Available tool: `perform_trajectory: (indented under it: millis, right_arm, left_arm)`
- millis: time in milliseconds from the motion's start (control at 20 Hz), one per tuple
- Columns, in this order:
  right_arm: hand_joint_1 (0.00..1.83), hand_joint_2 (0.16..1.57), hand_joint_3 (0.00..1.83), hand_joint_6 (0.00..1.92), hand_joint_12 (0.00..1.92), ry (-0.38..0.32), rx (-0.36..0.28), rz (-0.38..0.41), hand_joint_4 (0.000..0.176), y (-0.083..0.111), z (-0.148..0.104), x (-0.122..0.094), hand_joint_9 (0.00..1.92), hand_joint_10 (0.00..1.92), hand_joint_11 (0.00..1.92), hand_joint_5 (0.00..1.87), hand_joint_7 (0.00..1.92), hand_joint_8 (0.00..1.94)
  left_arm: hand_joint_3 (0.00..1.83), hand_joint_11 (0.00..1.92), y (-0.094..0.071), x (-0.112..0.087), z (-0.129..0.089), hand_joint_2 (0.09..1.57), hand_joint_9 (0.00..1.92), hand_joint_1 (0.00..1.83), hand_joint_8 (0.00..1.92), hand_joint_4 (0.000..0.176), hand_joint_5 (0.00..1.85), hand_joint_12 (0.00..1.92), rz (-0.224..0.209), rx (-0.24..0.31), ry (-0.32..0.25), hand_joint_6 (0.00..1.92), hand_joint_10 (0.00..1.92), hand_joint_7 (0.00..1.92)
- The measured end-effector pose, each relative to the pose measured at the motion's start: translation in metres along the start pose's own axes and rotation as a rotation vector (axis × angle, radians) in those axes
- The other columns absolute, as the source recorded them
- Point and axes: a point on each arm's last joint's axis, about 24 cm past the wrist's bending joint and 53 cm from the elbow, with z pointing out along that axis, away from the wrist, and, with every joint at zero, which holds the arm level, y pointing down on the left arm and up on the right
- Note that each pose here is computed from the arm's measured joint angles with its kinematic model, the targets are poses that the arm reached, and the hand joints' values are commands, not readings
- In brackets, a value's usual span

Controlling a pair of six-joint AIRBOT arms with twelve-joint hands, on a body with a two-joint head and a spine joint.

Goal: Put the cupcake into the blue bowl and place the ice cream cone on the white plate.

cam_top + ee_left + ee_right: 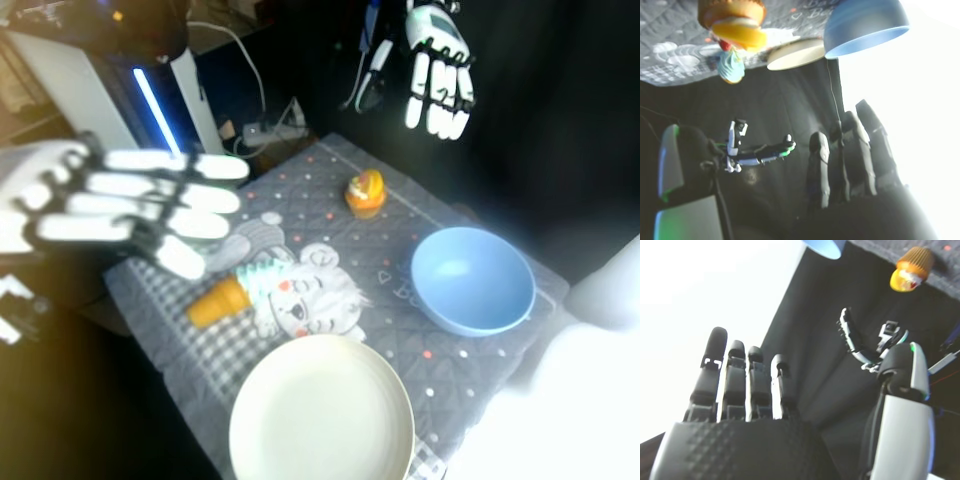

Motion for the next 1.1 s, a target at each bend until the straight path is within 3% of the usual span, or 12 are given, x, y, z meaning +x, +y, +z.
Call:
perform_trajectory:
  millis: [150,250,350,400,500,550,600,700,800,850,950,1100]
  right_arm:
    - [0.72,0.62,0.0,0.0,0.21,0.028,0.018,0.006,0.099,-0.004,0.001,0.008,0.15,0.0,0.08,0.0,0.13,0.0]
    - [0.71,0.63,0.01,0.0,0.19,0.061,0.027,0.014,0.091,-0.008,0.0,0.015,0.16,0.0,0.09,0.0,0.14,0.0]
    - [0.75,0.65,0.01,0.0,0.19,0.103,0.034,0.039,0.112,-0.013,0.001,0.024,0.15,0.0,0.1,0.0,0.14,0.0]
    - [0.76,0.65,0.01,0.0,0.19,0.129,0.046,0.046,0.086,-0.017,0.001,0.031,0.18,0.01,0.12,0.0,0.16,0.01]
    - [0.74,0.64,0.0,0.0,0.2,0.169,0.064,0.047,0.061,-0.022,0.001,0.041,0.21,0.02,0.11,0.0,0.19,0.02]
    - [0.74,0.63,0.0,0.0,0.29,0.196,0.072,0.046,0.018,-0.024,0.0,0.048,0.22,0.0,0.1,0.0,0.2,0.01]
    - [0.74,0.62,0.0,0.0,0.49,0.214,0.073,0.044,0.0,-0.026,0.0,0.053,0.24,0.0,0.05,0.0,0.23,0.0]
    - [0.71,0.61,0.0,0.0,0.7,0.246,0.086,0.064,0.0,-0.032,0.002,0.064,0.29,0.0,0.0,0.01,0.27,0.0]
    - [0.72,0.62,0.0,0.01,0.72,0.283,0.1,0.074,0.006,-0.039,0.004,0.075,0.3,0.01,0.0,0.02,0.29,0.01]
    - [0.72,0.62,0.0,0.01,0.72,0.3,0.106,0.077,0.021,-0.041,0.004,0.08,0.3,0.01,0.01,0.02,0.3,0.01]
    - [0.7,0.6,0.0,0.0,0.75,0.339,0.108,0.074,0.0,-0.042,0.005,0.094,0.36,0.01,0.1,0.06,0.35,0.01]
    - [0.67,0.59,0.01,0.0,0.76,0.371,0.114,0.052,0.0,-0.044,0.006,0.103,0.44,0.01,0.2,0.1,0.42,0.01]
  left_arm:
    - [0.0,0.0,0.002,0.003,0.002,0.75,0.19,0.75,0.01,0.028,0.12,0.51,-0.002,-0.004,0.015,0.0,0.01,0.21]
    - [0.0,0.02,0.001,0.006,0.007,0.74,0.27,0.78,0.0,0.008,0.15,0.61,0.0,0.0,0.03,0.0,0.0,0.28]
    - [0.0,0.01,-0.002,0.009,0.015,0.73,0.29,0.84,0.0,0.008,0.18,0.68,0.002,0.018,0.053,0.0,0.0,0.3]
    - [0.0,0.04,-0.002,0.014,0.024,0.73,0.31,0.85,0.0,0.0,0.19,0.7,0.008,0.025,0.077,0.01,0.01,0.31]
    - [0.0,0.09,-0.003,0.025,0.038,0.74,0.34,0.84,0.01,0.0,0.22,0.72,0.021,0.033,0.124,0.01,0.02,0.32]
    - [0.0,0.12,-0.001,0.033,0.049,0.73,0.36,0.85,0.01,0.006,0.22,0.74,0.019,0.033,0.161,0.01,0.02,0.32]
    - [0.0,0.12,0.001,0.037,0.056,0.73,0.36,0.83,0.01,0.023,0.22,0.74,0.004,0.029,0.182,0.01,0.02,0.32]
    - [0.0,0.16,0.002,0.046,0.067,0.74,0.41,0.83,0.01,0.025,0.22,0.76,0.014,0.025,0.226,0.01,0.03,0.35]
    - [0.0,0.12,0.002,0.057,0.07,0.75,0.44,0.83,0.0,0.005,0.24,0.87,0.034,0.021,0.267,0.0,0.01,0.38]
    - [0.0,0.09,0.002,0.061,0.072,0.74,0.45,0.81,0.0,0.019,0.24,0.96,0.044,0.019,0.283,0.0,0.0,0.38]
    - [0.0,0.12,0.008,0.063,0.073,0.73,0.49,0.82,0.01,0.023,0.28,1.0,0.041,0.0,0.296,0.01,0.02,0.43]
    - [0.0,0.17,0.013,0.07,0.074,0.71,0.55,0.82,0.0,0.026,0.3,1.1,0.061,-0.016,0.316,0.0,0.01,0.48]
